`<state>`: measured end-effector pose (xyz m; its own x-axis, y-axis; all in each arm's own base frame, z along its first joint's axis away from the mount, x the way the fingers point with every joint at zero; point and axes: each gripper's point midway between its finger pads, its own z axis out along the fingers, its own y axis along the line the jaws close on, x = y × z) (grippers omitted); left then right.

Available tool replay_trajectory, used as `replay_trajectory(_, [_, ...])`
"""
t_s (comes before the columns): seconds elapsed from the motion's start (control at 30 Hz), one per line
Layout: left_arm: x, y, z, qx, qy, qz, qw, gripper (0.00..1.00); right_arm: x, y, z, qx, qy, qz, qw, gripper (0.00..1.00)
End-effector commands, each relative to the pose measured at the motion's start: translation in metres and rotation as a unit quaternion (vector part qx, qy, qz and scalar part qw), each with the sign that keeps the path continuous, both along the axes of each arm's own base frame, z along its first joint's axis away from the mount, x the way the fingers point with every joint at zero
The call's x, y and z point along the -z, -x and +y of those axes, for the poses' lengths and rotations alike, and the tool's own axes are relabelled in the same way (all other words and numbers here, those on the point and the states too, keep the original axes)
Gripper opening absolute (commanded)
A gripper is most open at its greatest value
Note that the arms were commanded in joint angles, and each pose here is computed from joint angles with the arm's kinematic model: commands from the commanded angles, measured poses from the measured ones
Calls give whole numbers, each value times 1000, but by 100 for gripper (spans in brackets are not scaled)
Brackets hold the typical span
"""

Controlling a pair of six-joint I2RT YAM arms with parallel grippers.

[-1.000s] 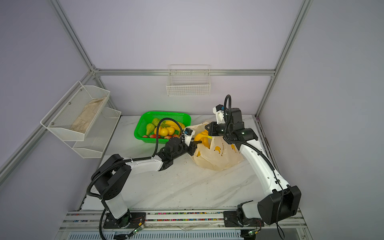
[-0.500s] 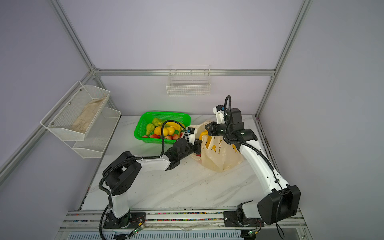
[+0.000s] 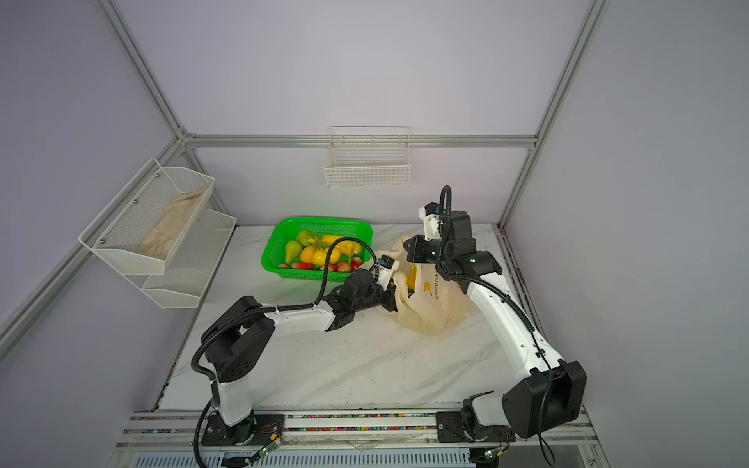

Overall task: Place the fake fruits into the plastic bag and tie a complex knot
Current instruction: 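Open the left gripper to release the bananas inside the bag, then withdraw the left gripper from the bag and reach into the basket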

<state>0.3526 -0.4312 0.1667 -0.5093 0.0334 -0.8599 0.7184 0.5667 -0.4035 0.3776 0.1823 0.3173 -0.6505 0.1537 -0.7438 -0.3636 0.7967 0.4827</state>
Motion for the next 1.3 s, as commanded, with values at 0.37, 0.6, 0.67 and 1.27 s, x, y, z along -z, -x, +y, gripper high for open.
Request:
replay_trajectory(0.37, [-70,5,61,0,-45,-45,998,86,-10,-4,-37,76,74,-30,994,0])
replay_trajectory(0.6, [-76,47,98,38,-93,-82,992,83,-4,-7,-47,97,99,-25,990,0])
replay_trajectory(0.67, [-85,57,116,27,-114,-107,987,83,-2,-8,-45,93,97,-22,991,0])
replay_trajectory(1.27, [-124,-12,250,-301,-146,-112,936,79,-1,-10,-36,74,85,-23,993,0])
